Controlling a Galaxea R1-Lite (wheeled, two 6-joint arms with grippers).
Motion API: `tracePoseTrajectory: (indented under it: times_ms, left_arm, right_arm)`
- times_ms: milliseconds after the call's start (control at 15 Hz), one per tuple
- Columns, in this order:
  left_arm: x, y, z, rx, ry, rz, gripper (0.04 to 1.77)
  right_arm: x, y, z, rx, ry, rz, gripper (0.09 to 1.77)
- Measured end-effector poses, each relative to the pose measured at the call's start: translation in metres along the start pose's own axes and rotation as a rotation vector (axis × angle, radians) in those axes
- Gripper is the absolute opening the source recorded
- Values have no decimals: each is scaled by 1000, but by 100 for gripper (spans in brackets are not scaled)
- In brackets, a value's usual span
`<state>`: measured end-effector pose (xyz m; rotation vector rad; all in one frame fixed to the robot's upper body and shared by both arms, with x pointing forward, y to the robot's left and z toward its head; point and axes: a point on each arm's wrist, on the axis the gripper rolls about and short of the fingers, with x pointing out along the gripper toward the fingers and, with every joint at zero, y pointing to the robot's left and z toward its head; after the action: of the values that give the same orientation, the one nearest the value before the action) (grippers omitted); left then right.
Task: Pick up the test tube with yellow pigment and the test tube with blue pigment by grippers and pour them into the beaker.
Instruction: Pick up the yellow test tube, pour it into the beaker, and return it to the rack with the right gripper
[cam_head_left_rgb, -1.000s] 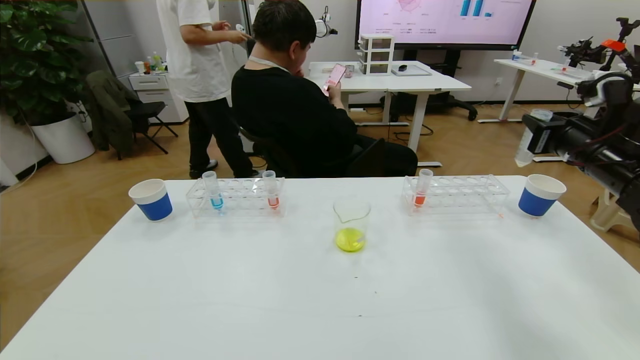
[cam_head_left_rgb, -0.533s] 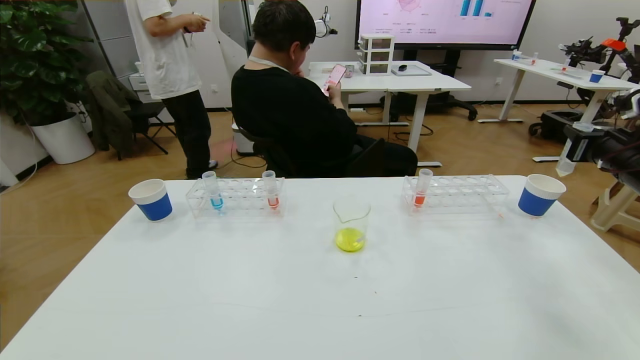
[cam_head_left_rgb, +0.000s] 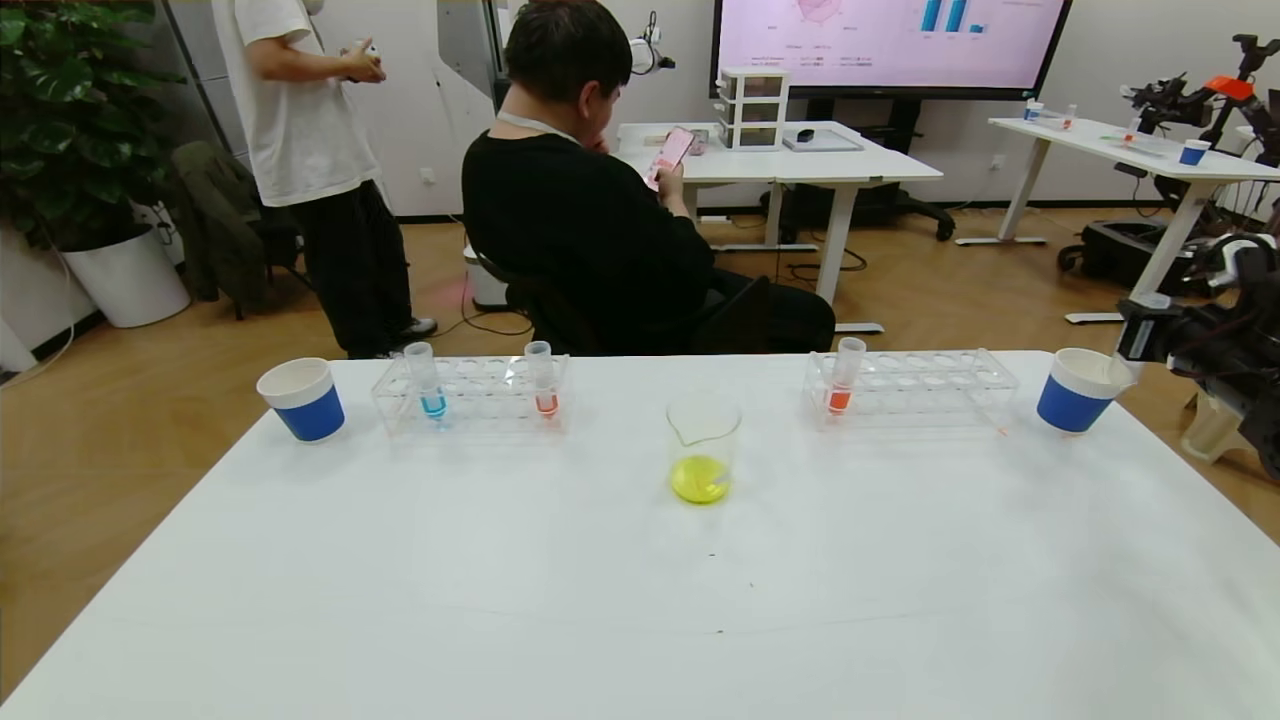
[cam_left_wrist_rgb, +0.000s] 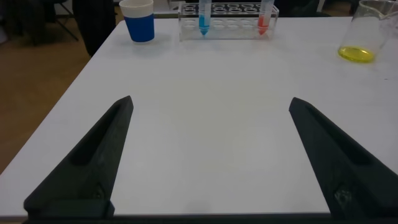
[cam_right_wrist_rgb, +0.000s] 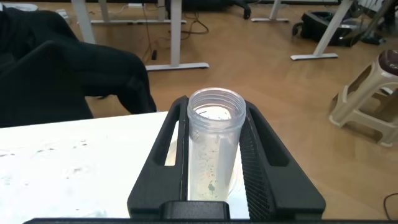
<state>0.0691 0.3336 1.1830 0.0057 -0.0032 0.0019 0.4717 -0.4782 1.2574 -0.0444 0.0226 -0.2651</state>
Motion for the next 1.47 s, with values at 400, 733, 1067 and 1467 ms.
tracePoseTrajectory:
  times_ms: [400, 733, 1067, 1467]
  left_arm:
    - [0, 0, 0, 0, 0, 0, 175]
    - [0, 0, 0, 0, 0, 0, 175]
    - [0, 0, 0, 0, 0, 0, 175]
    - [0, 0, 0, 0, 0, 0, 175]
  right_arm:
    - [11, 1, -25, -3, 18, 4, 51]
    - [9, 6, -13, -34, -10, 15, 51]
    - [4, 10, 24, -91, -85, 24, 51]
    - [22, 13, 19, -92, -120, 31, 51]
